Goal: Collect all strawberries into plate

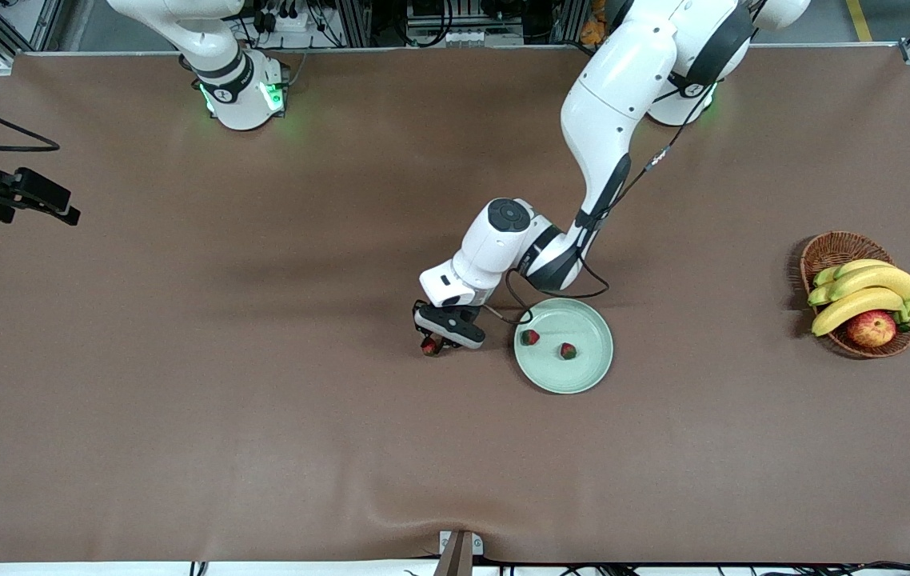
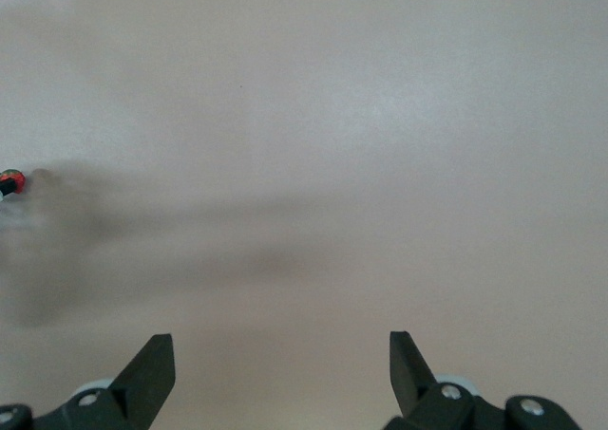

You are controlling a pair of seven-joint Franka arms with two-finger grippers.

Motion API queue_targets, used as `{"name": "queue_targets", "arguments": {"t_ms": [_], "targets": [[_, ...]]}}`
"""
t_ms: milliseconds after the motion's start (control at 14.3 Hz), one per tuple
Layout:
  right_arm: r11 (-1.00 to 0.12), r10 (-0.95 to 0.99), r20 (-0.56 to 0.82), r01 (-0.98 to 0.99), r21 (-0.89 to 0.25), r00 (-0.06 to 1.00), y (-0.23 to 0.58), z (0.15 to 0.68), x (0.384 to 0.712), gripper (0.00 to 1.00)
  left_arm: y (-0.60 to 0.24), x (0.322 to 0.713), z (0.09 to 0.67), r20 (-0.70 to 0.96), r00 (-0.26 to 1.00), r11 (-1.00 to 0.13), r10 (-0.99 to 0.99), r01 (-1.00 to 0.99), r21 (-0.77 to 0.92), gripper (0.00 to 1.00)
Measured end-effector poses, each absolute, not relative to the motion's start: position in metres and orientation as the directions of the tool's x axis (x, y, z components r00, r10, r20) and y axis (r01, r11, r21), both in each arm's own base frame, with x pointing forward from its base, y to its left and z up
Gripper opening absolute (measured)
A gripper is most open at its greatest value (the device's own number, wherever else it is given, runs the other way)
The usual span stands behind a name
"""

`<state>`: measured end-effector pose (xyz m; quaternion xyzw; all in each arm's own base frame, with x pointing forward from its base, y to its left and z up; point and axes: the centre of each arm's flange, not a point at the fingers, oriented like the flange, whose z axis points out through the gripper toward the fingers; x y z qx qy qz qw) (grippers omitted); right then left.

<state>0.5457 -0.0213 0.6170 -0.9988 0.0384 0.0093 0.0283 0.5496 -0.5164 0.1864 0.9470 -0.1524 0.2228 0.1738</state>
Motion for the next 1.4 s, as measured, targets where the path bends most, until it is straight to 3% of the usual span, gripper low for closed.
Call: {"name": "queue_targets", "arguments": {"t_ms": [421, 772, 1192, 1403], "targets": [[-0.996, -0.066, -0.021, -0.067, -0.056, 0.998, -0.021, 0.617, 0.546, 1.00, -0.483, 0.576, 0.223, 0.383, 0.896, -0.929, -0.226, -0.317, 0.193, 0.28], [-0.998, -0.021, -0.015, -0.022, -0.053, 1.000, -0.023, 0.617, 0.546, 1.00, -0.402, 0.608, 0.258, 0.278, 0.894, -0.922, -0.350, -0.382, 0.067, 0.28], [-0.999, -0.004, -0.016, -0.004, -0.032, 1.000, -0.025, 0.617, 0.546, 1.00, -0.328, 0.625, 0.249, 0.181, 0.888, -0.902, -0.422, -0.431, 0.013, 0.28], [-0.999, -0.002, -0.022, -0.003, -0.032, 1.000, -0.025, 0.621, 0.544, 1.00, -0.334, 0.617, 0.242, 0.167, 0.895, -0.906, -0.415, -0.424, 0.021, 0.54]]}}
